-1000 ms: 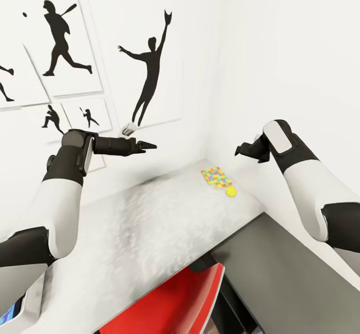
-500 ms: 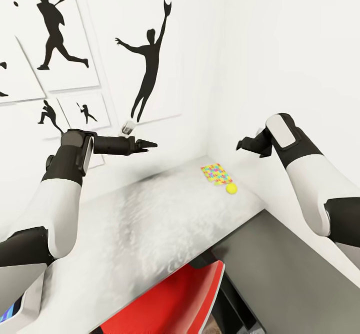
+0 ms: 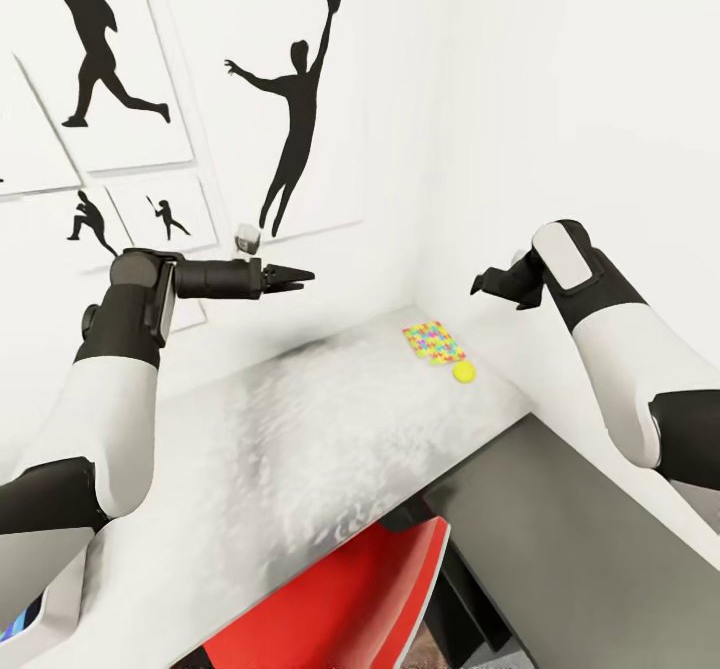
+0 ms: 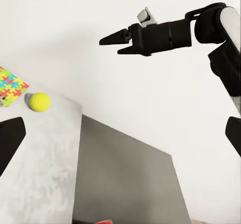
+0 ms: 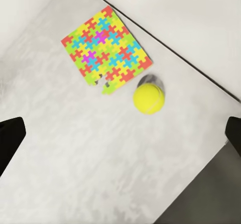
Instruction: Put all the toys in the child's room - the three board games (two on the bed and one on the table), the two jigsaw puzzles on the table, and the tennis ball on the table - inside the toy box on the table in the child's room.
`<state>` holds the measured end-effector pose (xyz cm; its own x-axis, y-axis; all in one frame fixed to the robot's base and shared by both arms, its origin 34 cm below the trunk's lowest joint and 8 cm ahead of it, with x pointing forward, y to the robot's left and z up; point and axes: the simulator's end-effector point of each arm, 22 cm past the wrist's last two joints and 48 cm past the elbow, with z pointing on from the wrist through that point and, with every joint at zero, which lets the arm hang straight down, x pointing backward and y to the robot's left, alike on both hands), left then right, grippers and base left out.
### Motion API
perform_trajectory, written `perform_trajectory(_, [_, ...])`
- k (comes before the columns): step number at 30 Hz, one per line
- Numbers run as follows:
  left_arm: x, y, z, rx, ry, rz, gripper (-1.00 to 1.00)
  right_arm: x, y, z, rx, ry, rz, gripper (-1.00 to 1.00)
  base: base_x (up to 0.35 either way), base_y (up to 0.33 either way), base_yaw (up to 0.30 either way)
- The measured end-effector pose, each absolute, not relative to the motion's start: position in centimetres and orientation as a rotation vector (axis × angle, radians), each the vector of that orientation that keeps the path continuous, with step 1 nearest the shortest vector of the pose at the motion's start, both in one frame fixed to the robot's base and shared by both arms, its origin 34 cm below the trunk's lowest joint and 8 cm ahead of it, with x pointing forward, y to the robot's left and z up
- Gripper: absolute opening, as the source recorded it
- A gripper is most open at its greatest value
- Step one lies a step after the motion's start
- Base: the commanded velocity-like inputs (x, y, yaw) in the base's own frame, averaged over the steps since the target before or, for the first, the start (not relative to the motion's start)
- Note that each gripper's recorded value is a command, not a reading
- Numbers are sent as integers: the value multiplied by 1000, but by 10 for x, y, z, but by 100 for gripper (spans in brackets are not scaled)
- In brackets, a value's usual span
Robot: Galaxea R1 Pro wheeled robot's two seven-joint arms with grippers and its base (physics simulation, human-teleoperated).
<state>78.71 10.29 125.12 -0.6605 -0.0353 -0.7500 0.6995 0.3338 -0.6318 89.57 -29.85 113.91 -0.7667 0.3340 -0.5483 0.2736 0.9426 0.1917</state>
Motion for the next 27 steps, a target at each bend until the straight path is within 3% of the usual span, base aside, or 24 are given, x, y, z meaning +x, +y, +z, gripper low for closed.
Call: perform_trajectory(27, [743, 15, 1249, 961, 1879, -1336, 100, 903, -294, 1108, 434, 2527, 147, 100, 0, 0, 0])
